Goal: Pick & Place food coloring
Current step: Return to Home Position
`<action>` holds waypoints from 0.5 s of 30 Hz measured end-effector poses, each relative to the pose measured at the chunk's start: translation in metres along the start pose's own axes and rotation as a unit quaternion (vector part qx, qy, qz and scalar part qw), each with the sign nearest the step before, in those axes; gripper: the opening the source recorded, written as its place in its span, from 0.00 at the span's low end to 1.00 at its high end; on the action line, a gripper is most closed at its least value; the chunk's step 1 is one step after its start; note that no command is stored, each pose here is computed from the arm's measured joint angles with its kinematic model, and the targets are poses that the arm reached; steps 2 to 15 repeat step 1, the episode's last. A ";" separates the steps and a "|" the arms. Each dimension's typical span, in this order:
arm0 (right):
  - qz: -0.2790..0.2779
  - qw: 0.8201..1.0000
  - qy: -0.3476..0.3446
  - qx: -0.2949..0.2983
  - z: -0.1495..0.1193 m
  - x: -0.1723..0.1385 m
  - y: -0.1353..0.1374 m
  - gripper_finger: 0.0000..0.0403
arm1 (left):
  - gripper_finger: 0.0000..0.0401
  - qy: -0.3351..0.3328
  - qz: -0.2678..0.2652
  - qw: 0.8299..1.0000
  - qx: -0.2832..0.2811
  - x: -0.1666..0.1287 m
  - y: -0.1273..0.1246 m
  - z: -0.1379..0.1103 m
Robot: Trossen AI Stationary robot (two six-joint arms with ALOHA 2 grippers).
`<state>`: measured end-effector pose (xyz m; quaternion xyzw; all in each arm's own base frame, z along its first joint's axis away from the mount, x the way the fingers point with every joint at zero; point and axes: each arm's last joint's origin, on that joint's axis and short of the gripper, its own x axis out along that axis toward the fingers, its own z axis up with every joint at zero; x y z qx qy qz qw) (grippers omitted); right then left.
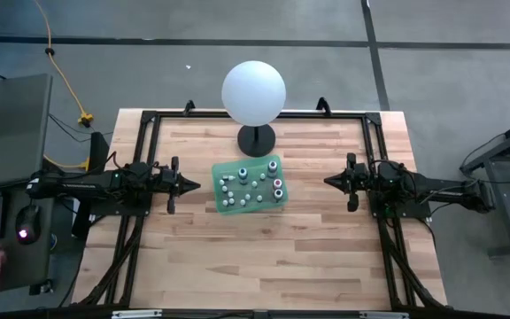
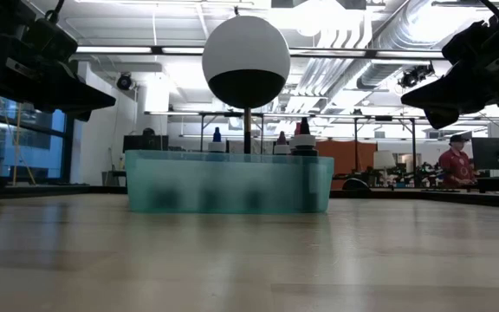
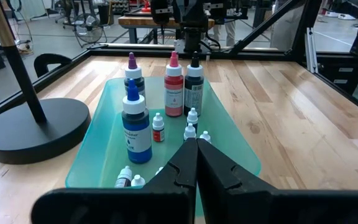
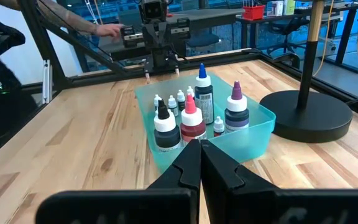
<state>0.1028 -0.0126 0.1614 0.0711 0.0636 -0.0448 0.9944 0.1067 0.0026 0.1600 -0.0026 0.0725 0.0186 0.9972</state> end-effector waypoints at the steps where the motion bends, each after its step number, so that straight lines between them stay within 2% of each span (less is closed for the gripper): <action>1: 0.000 1.000 0.000 0.000 0.000 0.000 0.000 0.00 | 0.00 0.000 0.000 1.000 0.000 0.000 0.000 0.000; 15: 0.000 1.000 0.000 0.000 0.000 0.000 0.000 0.00 | 0.00 0.000 0.000 1.000 0.000 0.000 0.000 0.000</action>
